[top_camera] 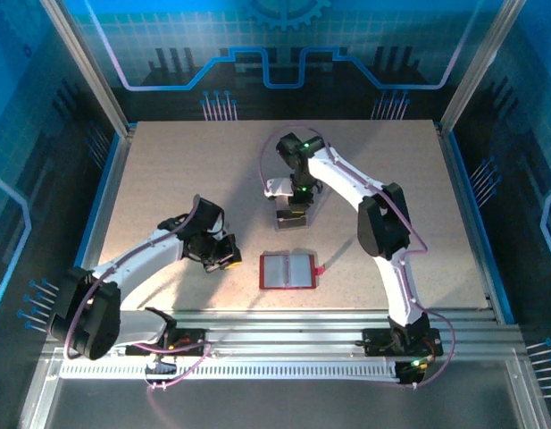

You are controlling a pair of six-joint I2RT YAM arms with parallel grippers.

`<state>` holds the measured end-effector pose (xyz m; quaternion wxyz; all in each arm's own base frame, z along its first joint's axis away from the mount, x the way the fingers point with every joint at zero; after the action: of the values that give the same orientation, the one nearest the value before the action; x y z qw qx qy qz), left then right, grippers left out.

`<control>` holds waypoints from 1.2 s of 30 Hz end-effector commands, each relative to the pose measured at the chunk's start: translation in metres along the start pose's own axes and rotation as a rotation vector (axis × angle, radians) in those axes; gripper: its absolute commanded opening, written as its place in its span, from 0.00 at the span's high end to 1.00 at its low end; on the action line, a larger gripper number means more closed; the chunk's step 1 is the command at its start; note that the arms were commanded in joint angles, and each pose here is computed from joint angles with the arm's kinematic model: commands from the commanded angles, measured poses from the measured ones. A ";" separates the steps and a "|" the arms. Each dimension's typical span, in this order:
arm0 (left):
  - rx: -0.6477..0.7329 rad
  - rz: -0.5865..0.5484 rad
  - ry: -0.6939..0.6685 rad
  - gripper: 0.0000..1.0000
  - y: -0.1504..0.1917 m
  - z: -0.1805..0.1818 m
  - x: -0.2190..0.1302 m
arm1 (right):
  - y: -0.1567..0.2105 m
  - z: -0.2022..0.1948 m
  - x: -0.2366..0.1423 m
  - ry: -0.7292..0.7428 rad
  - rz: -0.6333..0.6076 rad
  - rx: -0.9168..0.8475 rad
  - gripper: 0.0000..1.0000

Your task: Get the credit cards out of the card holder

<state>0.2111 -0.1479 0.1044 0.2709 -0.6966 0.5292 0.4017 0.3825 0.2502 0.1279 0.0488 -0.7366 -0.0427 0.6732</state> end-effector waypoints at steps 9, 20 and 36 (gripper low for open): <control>0.113 -0.173 -0.022 0.19 -0.029 -0.010 -0.019 | 0.018 0.008 -0.063 0.305 -0.182 0.192 0.06; 0.218 -0.477 -0.234 0.01 -0.086 0.000 -0.054 | 0.098 0.020 -0.089 0.515 -0.440 0.705 0.00; 0.464 -1.061 -0.553 0.01 -0.164 0.047 -0.094 | 0.251 0.022 -0.037 0.878 -0.761 1.372 0.00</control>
<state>0.3242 -0.0218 0.1419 0.6598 -0.6718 0.1507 0.3011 0.3322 0.0057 0.0972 0.6808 -0.6629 0.2010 0.2381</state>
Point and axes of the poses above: each hand's point on the last joint's axis, 136 mm out from that joint toward the fingers, its own x axis out along the fingers, its own z axis along the line the jaws close on, y = z × x, the point moved 4 cm from there along -x, back along the fingers, and after that the axes turned 1 degree about x, right-handed, at the moved point
